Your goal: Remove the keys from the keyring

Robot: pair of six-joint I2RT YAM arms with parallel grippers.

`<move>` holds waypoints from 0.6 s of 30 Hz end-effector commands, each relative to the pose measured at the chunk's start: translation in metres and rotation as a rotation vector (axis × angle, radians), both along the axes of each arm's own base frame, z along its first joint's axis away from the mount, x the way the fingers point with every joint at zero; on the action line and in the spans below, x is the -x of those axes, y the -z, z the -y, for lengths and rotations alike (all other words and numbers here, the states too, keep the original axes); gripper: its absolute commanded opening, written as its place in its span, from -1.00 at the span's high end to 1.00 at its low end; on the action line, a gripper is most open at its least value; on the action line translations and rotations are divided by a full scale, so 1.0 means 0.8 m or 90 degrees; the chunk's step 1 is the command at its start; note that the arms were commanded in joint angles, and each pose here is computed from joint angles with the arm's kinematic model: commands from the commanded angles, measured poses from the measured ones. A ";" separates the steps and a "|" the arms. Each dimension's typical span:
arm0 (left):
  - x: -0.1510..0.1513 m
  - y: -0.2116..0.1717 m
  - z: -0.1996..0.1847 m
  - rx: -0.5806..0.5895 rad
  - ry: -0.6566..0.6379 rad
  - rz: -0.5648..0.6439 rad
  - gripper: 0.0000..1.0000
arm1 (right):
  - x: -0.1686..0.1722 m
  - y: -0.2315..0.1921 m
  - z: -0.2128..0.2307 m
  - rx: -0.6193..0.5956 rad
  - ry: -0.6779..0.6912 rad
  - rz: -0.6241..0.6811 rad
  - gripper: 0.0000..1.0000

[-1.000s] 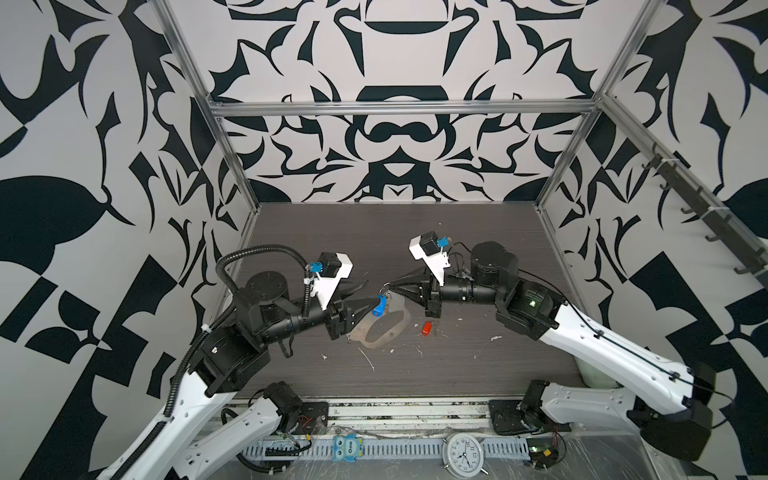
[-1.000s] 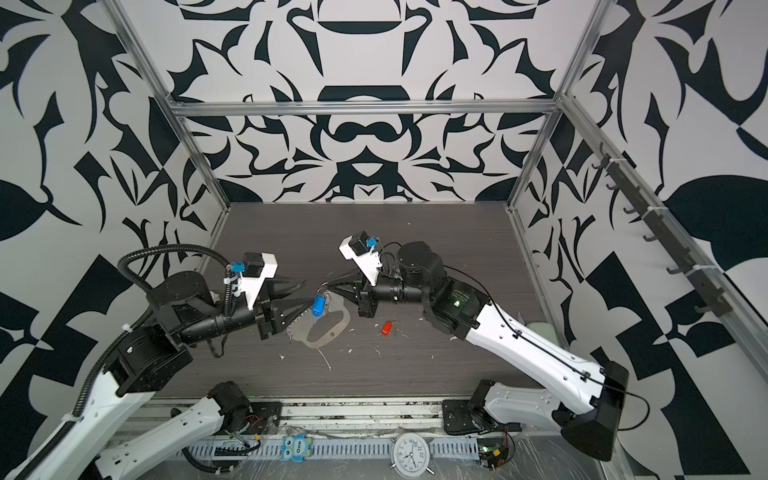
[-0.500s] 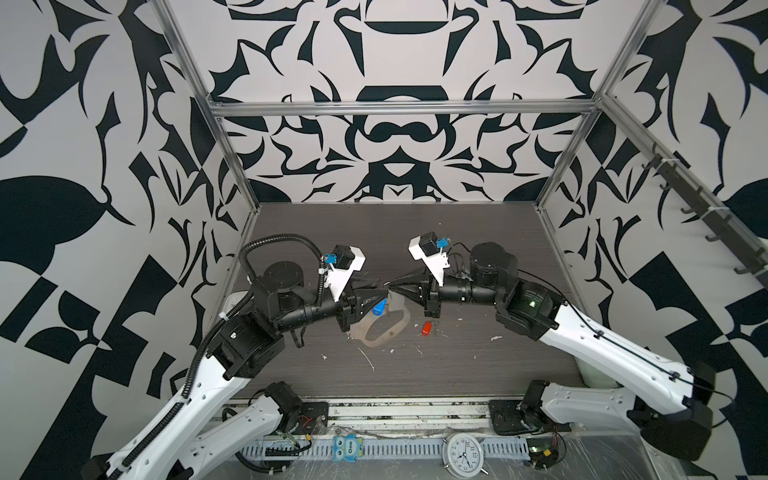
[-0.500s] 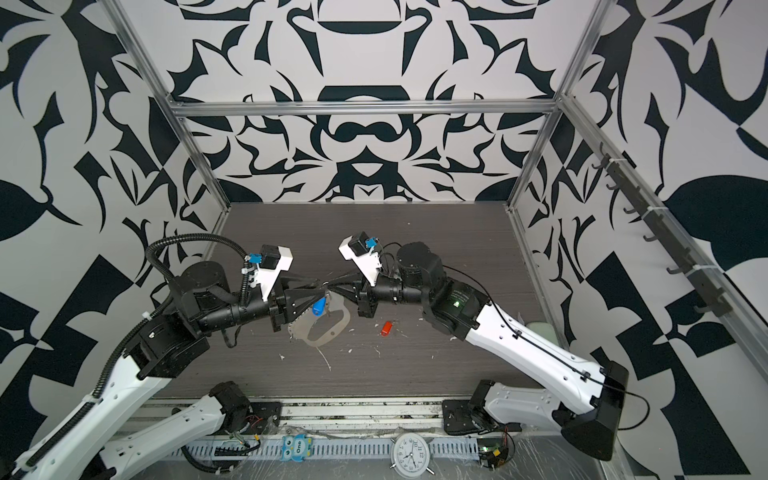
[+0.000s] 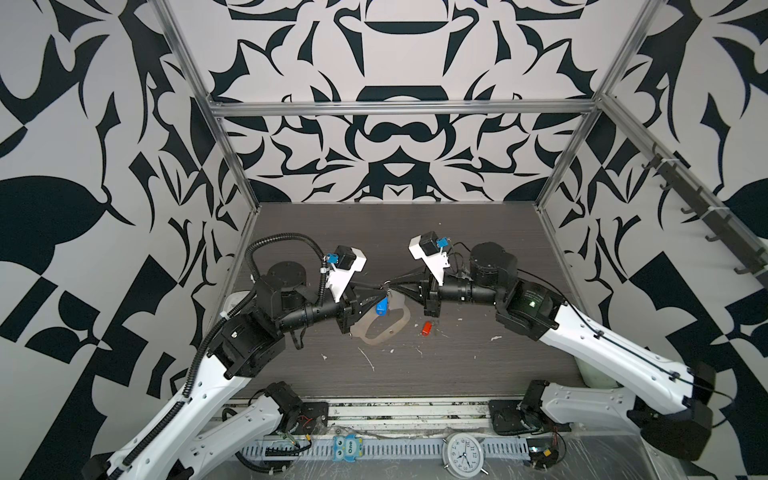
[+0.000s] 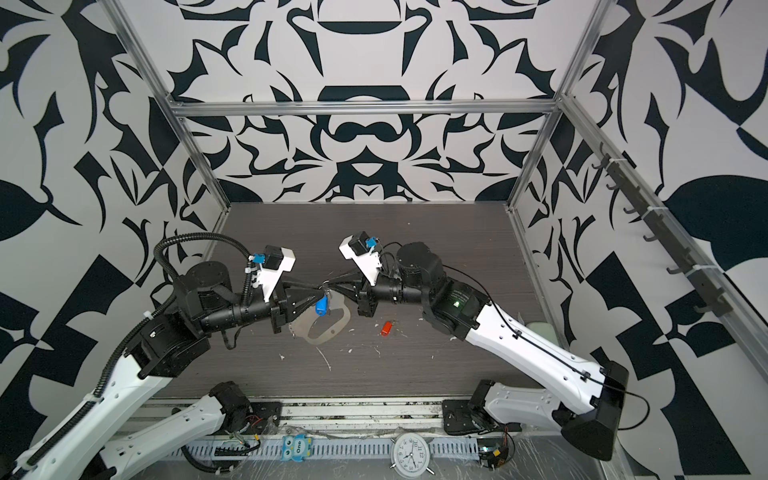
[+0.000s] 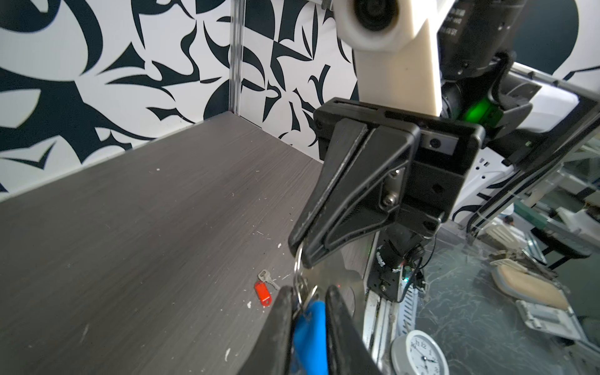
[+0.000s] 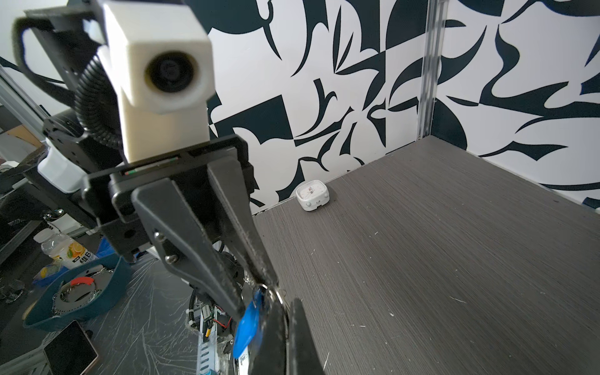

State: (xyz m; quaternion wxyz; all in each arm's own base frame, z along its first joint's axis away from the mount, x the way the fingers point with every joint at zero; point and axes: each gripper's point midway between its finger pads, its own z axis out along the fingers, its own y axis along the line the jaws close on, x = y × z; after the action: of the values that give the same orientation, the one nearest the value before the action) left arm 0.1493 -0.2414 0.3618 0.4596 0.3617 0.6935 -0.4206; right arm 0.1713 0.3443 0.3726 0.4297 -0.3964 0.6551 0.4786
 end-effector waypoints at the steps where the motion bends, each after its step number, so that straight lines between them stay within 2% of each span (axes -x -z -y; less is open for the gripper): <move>1: 0.002 0.005 0.000 -0.006 0.003 -0.015 0.70 | 0.008 -0.056 0.011 -0.062 0.003 0.057 1.00; 5: 0.002 0.008 0.002 -0.008 0.007 -0.026 1.00 | 0.006 -0.058 0.014 -0.068 0.015 0.062 1.00; 14: 0.014 0.012 0.012 0.005 0.053 -0.059 1.00 | -0.010 -0.060 0.021 -0.095 0.071 0.062 1.00; 18: 0.004 0.007 0.002 0.018 0.003 -0.045 1.00 | -0.031 -0.048 0.031 -0.067 0.141 0.066 1.00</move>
State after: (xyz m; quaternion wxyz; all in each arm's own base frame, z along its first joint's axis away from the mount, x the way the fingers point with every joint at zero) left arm 0.1449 -0.2475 0.3522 0.4242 0.3572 0.7043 -0.4432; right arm 0.1863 0.3304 0.3893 0.4860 -0.3555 0.6563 0.4547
